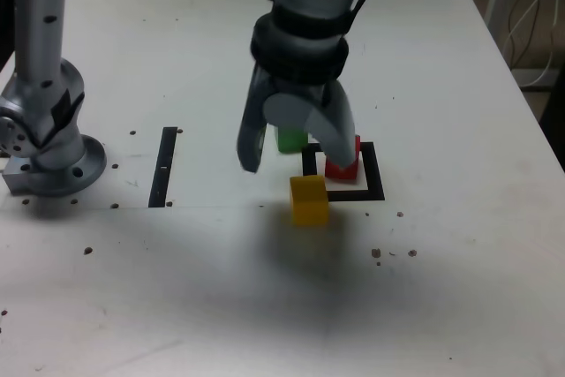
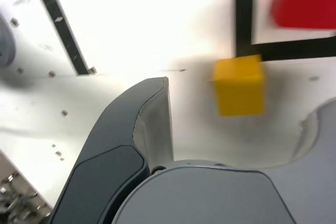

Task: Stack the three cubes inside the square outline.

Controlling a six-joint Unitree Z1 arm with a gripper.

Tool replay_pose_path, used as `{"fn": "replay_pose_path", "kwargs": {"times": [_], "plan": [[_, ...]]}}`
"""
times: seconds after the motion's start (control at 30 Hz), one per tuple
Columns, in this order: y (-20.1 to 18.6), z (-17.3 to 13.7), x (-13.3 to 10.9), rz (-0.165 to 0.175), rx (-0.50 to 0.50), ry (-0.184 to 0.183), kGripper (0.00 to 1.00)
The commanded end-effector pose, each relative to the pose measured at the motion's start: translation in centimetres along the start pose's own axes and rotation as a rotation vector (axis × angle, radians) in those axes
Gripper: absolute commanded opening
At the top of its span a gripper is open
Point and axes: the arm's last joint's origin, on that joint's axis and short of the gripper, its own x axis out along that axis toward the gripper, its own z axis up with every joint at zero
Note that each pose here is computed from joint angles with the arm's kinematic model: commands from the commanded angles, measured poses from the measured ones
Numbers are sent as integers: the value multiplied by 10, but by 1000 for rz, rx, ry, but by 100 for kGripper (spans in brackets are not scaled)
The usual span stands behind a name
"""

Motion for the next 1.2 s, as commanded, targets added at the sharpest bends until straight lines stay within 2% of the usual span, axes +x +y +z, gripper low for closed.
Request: {"fn": "replay_pose_path", "kwargs": {"times": [0.0, 0.1, 0.23, 0.4, 0.67, 0.93, 1.07, 1.17], "plan": [[1, -3, 8, -8, -11, 17, 99], [-1, -7, 16, -18, -13, 17, 99], [-9, -4, 25, -38, -1, -4, 99], [-16, 3, 34, -47, 3, -23, 94], [-22, 20, 48, -43, 9, -36, 91], [-17, 27, 61, -8, 3, -29, 82], [-15, 30, 66, -1, -3, -51, 72], [-15, 32, 67, 0, -6, -75, 60]]}}
